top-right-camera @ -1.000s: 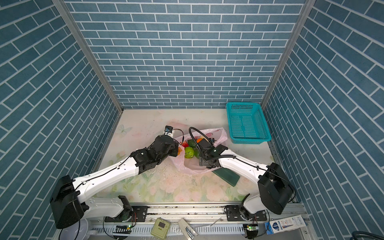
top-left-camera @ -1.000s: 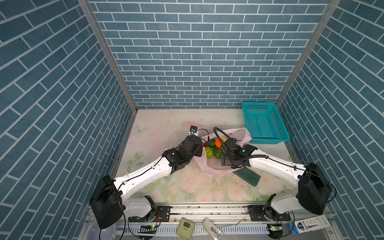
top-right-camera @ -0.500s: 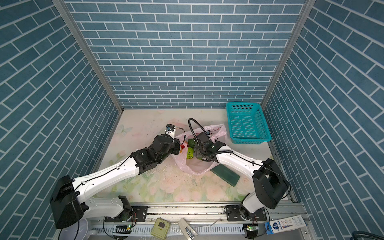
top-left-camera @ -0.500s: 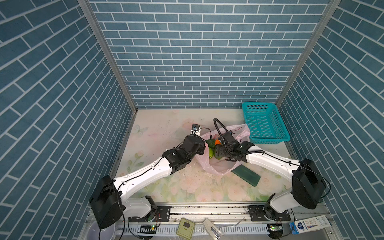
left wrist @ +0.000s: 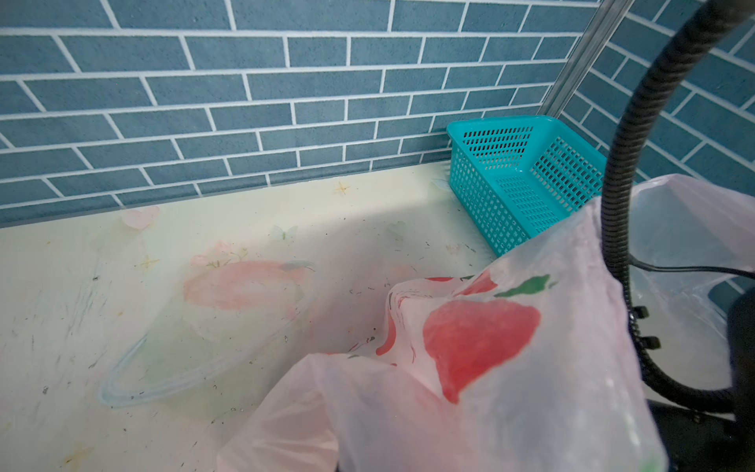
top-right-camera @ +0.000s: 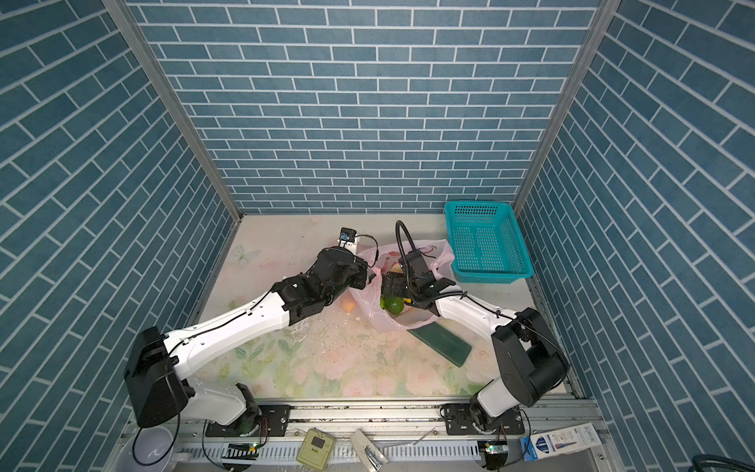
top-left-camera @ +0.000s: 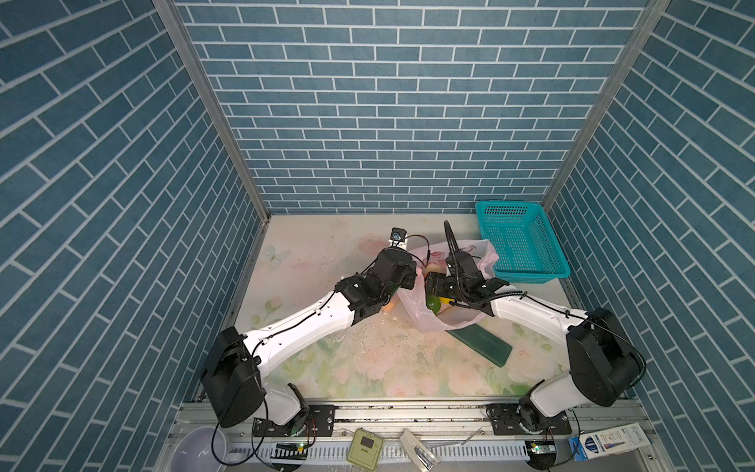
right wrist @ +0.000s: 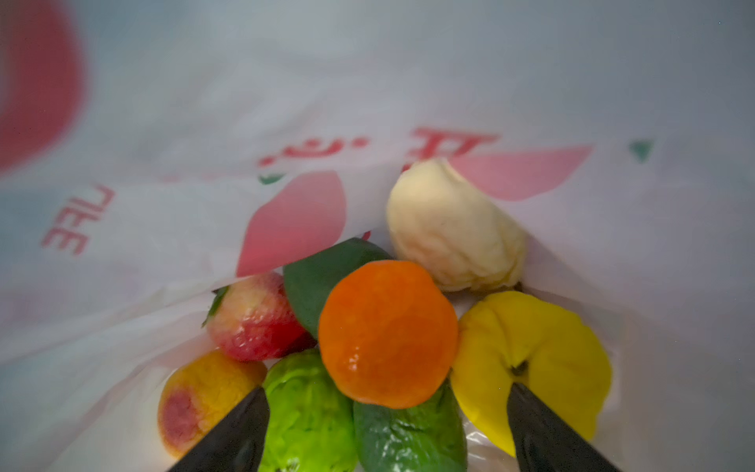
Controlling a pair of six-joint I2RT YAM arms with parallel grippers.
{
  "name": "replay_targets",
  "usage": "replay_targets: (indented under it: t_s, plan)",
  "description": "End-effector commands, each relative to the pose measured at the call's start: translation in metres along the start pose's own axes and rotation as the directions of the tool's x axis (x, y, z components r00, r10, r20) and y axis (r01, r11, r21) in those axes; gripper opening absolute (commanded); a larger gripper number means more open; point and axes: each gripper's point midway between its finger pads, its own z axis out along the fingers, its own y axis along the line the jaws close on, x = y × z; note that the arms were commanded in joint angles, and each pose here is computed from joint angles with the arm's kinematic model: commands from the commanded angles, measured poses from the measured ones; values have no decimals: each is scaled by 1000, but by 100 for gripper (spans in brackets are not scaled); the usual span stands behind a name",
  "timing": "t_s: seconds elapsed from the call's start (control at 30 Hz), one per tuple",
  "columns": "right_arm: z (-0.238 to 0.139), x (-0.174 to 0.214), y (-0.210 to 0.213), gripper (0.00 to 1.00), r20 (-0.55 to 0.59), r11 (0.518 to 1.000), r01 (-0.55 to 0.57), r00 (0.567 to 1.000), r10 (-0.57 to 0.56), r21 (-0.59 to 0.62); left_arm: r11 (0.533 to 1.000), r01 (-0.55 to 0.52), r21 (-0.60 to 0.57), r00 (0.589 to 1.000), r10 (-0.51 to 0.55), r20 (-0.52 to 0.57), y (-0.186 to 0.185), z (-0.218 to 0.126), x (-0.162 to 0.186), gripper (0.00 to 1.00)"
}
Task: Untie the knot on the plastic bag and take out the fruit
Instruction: 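Position the open right gripper over the orange and green fruit inside the bag, then lower and close the right gripper on the orange while the left holds the bag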
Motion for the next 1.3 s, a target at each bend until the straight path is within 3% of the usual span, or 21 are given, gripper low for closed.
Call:
replay_targets:
  t_s: [0.0,0.37,0.47,0.73,1.07,1.17,1.27]
  plan:
    - [-6,-10,24,90,51,989,84,996,-79,-120,1000,-16,7,1000,16,-27,-2,-3,4,0]
    - [9,-22,12,90,56,996,84,995,-83,-27,998,-54,-41,995,51,-88,8,-4,16,0]
    - [9,-28,2,86,60,997,72,995,-73,29,995,-85,-55,991,79,-107,12,-6,19,0]
    - [26,-35,3,78,65,998,47,997,-50,44,993,-109,-54,987,102,-121,11,-2,24,0]
    - [50,-23,-7,75,-13,994,33,999,-32,105,992,-117,-49,987,110,-115,10,-2,21,0]
    - [50,-19,-13,68,-23,991,29,999,-27,127,992,-118,-44,987,112,-115,9,-1,20,0]
    - [44,-19,-13,51,-24,991,31,999,-28,127,992,-117,-42,987,112,-119,8,-1,20,0]
